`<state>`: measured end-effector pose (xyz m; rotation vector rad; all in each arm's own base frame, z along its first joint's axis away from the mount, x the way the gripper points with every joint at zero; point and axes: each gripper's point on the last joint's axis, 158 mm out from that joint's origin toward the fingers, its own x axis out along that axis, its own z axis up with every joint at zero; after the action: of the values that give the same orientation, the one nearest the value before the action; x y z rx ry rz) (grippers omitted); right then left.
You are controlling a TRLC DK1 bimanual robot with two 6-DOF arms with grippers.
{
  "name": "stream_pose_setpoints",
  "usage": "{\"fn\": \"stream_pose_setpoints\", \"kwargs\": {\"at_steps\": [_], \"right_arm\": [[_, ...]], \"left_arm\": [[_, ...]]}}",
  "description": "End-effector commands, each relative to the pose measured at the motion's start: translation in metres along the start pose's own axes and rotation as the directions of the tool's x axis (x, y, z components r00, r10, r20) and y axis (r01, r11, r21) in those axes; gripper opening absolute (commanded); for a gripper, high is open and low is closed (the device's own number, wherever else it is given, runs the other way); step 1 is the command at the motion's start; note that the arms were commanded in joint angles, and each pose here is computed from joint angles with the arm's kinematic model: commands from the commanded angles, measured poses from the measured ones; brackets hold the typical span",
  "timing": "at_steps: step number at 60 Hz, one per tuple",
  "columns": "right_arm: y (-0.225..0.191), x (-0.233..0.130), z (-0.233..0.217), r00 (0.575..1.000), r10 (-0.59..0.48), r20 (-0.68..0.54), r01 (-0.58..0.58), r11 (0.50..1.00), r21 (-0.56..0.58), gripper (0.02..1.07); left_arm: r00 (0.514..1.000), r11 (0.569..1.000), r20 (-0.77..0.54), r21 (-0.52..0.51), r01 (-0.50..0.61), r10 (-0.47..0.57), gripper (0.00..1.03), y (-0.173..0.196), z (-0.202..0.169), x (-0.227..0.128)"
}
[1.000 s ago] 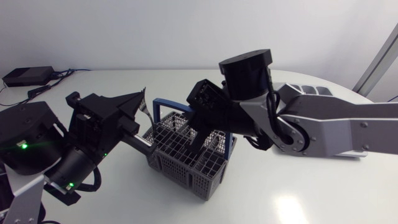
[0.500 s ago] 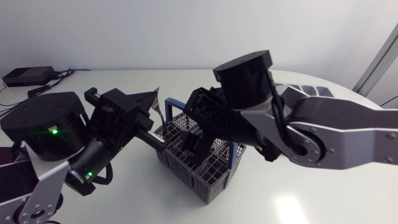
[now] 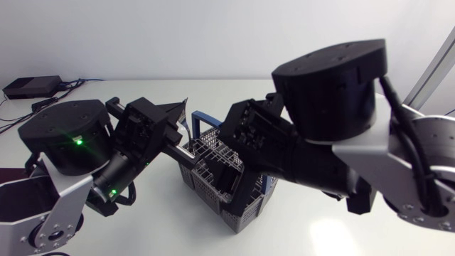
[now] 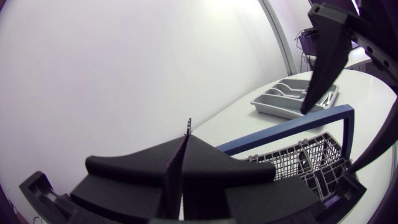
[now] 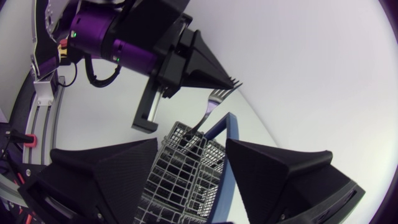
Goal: Unload the cutlery basket into the drawer organizer.
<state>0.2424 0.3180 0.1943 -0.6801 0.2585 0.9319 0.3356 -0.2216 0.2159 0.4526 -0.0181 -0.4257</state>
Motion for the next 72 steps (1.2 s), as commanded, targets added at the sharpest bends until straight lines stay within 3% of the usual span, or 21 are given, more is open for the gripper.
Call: {"fn": "stream_pose_setpoints", "kwargs": {"at_steps": [1,14,32,48,72], "right_arm": [[0.017,0.003,-0.02,0.999,0.033,-0.041,-0.032,0.999,0.023,0.54],[0.033,0.011,-0.042,0.996,0.062,-0.062,-0.059,0.997,0.048,0.16],[0.047,0.041,-0.06,0.992,0.097,-0.079,-0.092,0.994,0.058,0.13],[0.037,0.071,-0.064,0.995,0.066,-0.075,-0.061,0.996,0.062,0.13],[0.039,0.111,-0.115,0.978,0.076,-0.196,-0.062,0.995,0.073,0.13]], "left_arm": [[0.998,0.999,0.056,-0.029,-0.015,0.016,0.14,0.007,0.025,0.005],[0.997,0.998,0.055,-0.041,-0.044,0.046,0.14,0.019,0.024,0.007],[0.997,0.998,0.062,-0.044,-0.045,0.048,0.14,0.02,0.028,0.007],[0.997,0.998,0.062,-0.045,-0.042,0.045,0.14,0.018,0.027,0.006],[0.995,0.998,0.09,-0.046,-0.04,0.044,0.14,0.019,0.036,-0.002]]}}
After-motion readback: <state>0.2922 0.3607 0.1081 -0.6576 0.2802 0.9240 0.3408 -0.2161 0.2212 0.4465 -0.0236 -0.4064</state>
